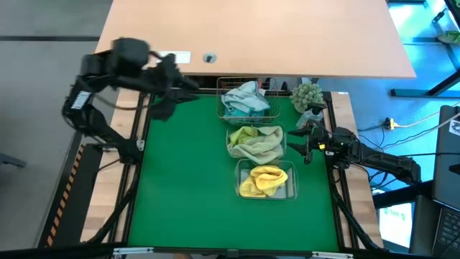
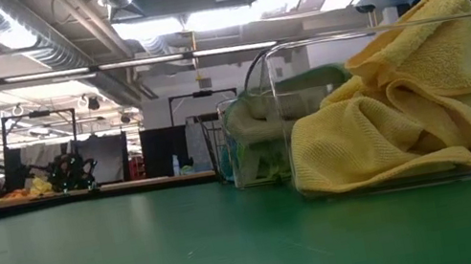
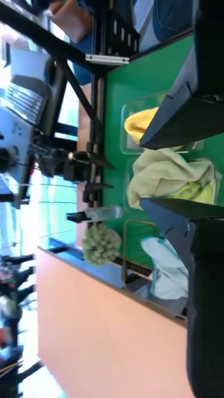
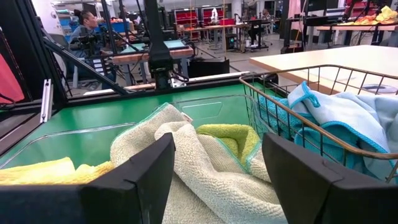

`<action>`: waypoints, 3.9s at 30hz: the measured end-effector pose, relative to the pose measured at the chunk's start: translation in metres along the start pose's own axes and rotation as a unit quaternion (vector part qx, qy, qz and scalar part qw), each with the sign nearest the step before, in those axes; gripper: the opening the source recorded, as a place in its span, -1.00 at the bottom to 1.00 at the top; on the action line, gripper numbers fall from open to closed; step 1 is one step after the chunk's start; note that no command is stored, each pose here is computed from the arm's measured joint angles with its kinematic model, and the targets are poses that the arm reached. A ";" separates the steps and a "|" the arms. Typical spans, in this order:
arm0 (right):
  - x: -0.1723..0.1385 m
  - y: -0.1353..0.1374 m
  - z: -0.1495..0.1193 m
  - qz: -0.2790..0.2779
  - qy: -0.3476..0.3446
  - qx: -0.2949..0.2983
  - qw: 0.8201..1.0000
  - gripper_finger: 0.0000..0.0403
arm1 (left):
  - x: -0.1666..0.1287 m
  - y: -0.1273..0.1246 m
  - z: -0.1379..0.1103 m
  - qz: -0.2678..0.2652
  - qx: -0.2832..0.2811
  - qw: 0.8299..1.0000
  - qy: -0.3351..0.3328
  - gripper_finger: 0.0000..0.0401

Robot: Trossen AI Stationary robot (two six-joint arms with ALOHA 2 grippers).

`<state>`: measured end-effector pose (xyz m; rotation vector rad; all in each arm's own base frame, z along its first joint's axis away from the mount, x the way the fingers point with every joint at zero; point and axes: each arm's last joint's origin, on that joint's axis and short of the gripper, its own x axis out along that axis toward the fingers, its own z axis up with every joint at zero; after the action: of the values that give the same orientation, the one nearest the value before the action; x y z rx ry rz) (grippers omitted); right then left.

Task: Sort microfiber towel by color & place in baskets
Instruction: Return to Home Position

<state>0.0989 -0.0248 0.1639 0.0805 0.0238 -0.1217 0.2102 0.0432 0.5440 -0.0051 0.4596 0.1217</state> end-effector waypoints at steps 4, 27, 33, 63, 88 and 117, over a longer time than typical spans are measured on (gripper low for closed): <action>0.000 0.000 0.000 0.000 0.000 0.000 1.000 0.20 | -0.029 -0.013 -0.004 0.011 0.010 1.000 -0.016 -0.34; 0.000 0.000 0.000 0.000 0.000 0.000 1.000 0.20 | 0.002 -0.029 -0.158 0.001 0.030 0.996 -0.085 -0.34; 0.000 0.000 0.000 0.000 0.000 0.000 1.000 0.20 | 0.007 -0.031 -0.202 -0.029 0.031 0.991 -0.130 -0.34; 0.000 0.000 0.000 -0.002 0.000 0.000 1.000 0.20 | 0.071 -0.035 -0.384 -0.042 0.025 0.972 -0.229 -0.34; 0.000 0.000 0.000 -0.001 0.000 0.004 1.000 0.20 | 0.072 -0.039 -0.387 -0.113 0.031 0.970 -0.212 -0.34; 0.000 0.000 0.000 0.000 0.000 0.003 1.000 0.20 | 0.075 -0.037 -0.394 -0.078 0.025 0.981 -0.176 -0.34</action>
<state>0.0989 -0.0247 0.1639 0.0869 0.0232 -0.1228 0.1069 0.0029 0.1573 0.0290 0.1063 -0.0435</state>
